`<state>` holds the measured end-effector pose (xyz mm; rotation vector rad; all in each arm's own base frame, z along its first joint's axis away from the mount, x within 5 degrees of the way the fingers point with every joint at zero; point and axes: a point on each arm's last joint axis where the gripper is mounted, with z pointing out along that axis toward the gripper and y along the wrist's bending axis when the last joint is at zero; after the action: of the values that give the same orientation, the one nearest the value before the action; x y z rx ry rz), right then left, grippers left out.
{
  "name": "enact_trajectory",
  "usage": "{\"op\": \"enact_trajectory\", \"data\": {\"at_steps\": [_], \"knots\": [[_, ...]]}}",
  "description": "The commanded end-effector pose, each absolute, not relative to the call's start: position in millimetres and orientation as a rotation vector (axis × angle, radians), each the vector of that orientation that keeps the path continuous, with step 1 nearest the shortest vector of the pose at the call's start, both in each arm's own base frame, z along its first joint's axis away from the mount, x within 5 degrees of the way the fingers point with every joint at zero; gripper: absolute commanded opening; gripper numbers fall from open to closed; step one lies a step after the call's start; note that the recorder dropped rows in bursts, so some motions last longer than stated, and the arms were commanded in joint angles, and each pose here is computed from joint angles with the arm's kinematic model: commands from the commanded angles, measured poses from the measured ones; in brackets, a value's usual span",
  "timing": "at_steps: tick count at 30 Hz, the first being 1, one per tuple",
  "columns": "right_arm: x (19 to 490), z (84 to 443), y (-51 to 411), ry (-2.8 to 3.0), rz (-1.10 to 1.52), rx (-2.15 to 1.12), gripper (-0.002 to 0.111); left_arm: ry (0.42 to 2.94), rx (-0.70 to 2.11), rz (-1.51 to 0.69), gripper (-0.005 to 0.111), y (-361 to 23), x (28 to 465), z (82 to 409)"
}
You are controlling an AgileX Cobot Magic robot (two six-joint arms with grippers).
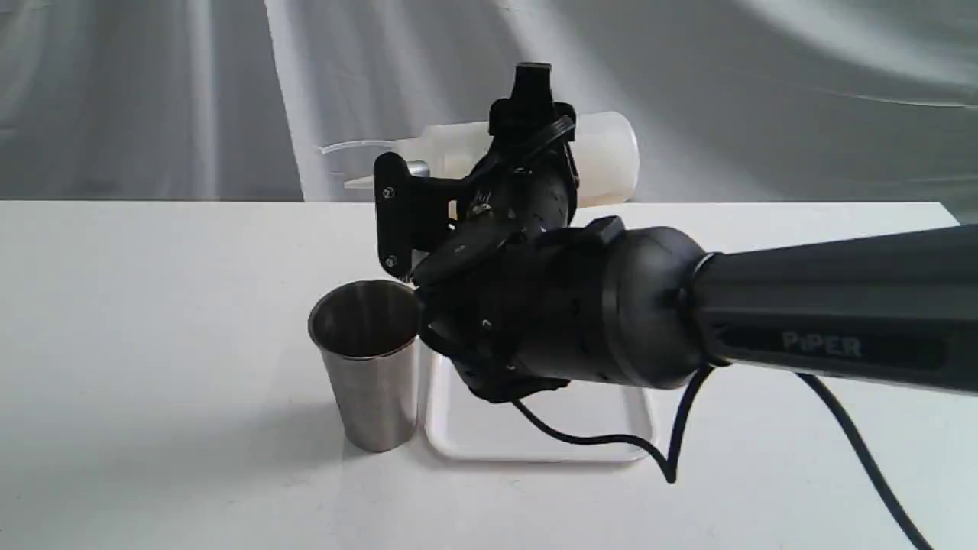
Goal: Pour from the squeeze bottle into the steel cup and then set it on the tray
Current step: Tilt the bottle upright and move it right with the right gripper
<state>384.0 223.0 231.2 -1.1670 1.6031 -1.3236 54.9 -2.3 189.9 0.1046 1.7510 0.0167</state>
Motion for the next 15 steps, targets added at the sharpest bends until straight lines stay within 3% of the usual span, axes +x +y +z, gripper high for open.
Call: {"op": "enact_trajectory", "data": {"at_steps": [1, 15], "knots": [[381.3, 252.2, 220.6, 1.624, -1.275, -1.064, 0.014, 1.746, 0.106, 0.009, 0.000, -2.7, 55.0, 189.1], [363.0, 311.3, 191.4, 1.795, -0.771, -0.528, 0.014, 1.746, 0.108, 0.011, 0.000, -2.7, 55.0, 189.1]]}}
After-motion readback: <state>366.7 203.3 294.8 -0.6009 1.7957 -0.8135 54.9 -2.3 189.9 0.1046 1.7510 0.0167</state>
